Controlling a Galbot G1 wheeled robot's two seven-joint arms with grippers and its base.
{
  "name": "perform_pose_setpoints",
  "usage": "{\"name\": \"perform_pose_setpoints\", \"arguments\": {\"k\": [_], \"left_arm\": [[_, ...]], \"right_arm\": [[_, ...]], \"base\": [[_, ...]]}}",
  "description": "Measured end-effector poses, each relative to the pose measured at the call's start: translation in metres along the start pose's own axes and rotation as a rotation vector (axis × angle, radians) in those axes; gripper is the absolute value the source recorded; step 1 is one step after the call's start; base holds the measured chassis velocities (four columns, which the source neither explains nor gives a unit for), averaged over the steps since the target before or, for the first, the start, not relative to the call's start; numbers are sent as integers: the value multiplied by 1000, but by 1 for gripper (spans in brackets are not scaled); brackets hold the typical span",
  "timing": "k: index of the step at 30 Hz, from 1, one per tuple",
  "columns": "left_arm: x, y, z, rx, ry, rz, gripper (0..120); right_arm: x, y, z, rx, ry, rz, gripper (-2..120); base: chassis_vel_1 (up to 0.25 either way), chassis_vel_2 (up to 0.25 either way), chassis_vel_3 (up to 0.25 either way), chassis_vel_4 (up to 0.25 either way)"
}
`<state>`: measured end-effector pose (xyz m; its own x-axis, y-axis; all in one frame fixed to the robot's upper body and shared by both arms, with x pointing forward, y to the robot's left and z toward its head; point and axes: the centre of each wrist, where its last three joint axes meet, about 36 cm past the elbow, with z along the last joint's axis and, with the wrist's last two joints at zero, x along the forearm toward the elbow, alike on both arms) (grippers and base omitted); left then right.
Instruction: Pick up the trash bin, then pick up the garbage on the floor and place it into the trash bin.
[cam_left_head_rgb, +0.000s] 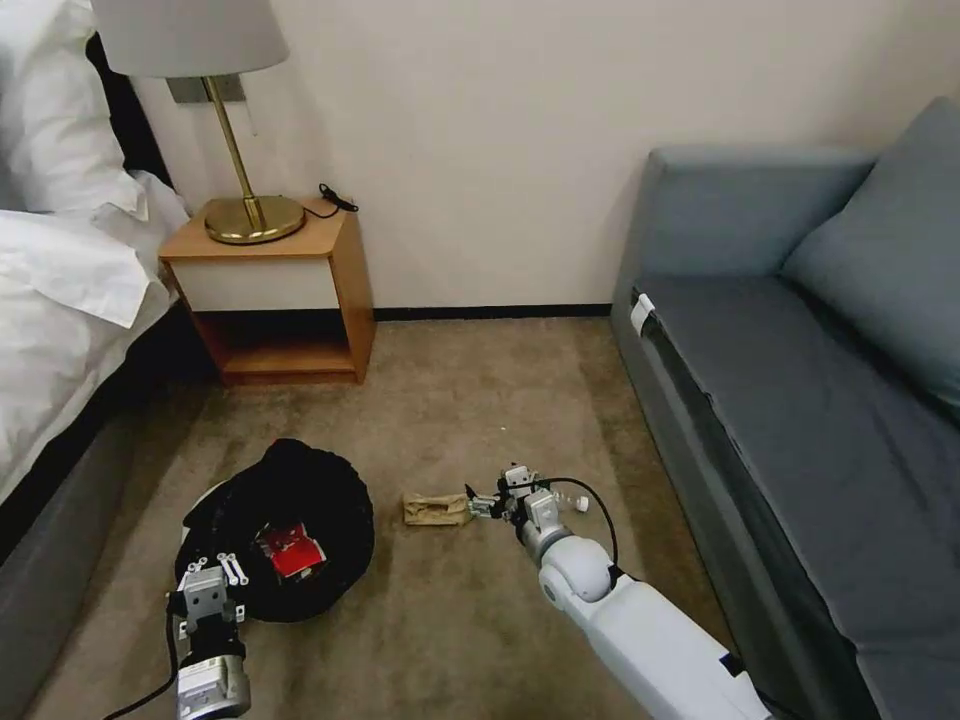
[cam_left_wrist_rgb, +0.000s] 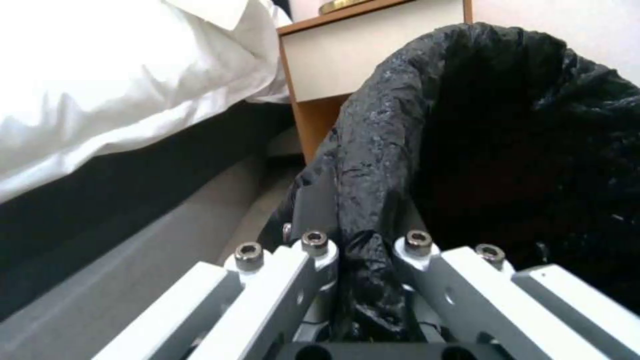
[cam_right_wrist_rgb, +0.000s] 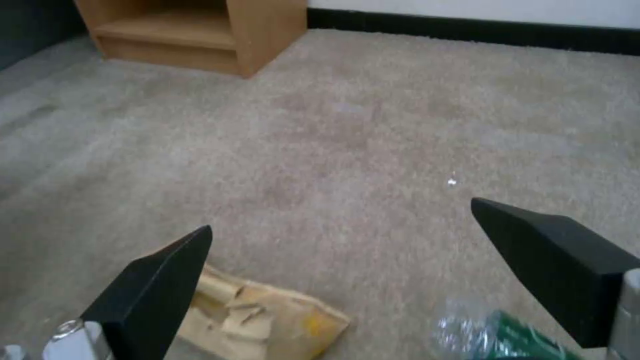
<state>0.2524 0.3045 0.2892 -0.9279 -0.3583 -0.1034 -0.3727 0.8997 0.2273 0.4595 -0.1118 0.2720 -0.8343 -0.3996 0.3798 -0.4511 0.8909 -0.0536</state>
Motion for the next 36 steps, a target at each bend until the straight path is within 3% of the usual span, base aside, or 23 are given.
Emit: {"name": "perform_pose_setpoints", "arguments": {"k": [22,36], "left_arm": [[0,1,-1,0,-3,-1,4],[0,1,-1,0,-3,-1,4]], "right_arm": [[0,1,1,2,0,-2,100],[0,1,0,2,-1,-2,100]], "base": [[-102,98,93,-101],[-2,4,2,-2]]}}
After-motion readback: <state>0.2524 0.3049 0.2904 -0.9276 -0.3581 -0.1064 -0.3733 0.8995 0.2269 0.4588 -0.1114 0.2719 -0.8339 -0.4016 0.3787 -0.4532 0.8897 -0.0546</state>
